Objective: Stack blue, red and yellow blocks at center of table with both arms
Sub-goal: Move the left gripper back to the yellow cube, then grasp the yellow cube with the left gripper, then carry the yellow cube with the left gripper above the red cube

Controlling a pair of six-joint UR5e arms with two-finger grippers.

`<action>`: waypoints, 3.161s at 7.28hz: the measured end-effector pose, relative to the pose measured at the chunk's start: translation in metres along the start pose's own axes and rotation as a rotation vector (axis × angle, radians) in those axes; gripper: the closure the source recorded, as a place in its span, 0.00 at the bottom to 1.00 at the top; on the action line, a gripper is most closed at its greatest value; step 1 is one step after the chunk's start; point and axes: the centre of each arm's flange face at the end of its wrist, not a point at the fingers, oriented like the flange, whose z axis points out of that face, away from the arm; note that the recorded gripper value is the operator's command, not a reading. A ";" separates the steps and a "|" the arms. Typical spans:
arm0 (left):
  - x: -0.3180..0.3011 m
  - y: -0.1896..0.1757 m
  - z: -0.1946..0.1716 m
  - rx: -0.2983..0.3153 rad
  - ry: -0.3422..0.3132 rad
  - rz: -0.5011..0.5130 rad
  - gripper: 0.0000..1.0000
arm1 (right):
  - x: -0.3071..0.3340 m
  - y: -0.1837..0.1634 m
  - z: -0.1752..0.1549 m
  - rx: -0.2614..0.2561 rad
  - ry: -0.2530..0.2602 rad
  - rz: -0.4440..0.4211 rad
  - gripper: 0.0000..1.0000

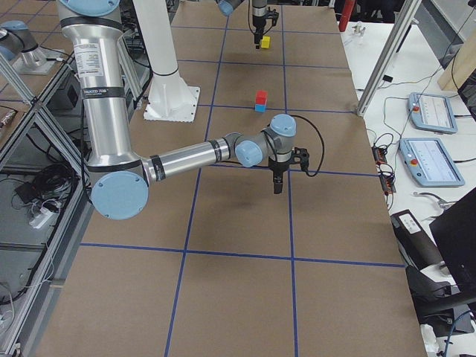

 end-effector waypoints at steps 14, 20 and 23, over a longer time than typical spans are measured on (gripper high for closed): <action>-0.139 -0.013 0.090 0.000 0.118 -0.152 1.00 | -0.003 0.000 -0.004 0.012 -0.010 -0.005 0.01; 0.278 -0.098 -0.060 -0.028 0.113 -0.212 1.00 | 0.066 0.009 -0.018 -0.003 -0.025 -0.048 0.01; 0.405 -0.139 -0.052 -0.031 0.079 -0.153 1.00 | 0.119 0.021 -0.035 0.001 -0.046 -0.043 0.01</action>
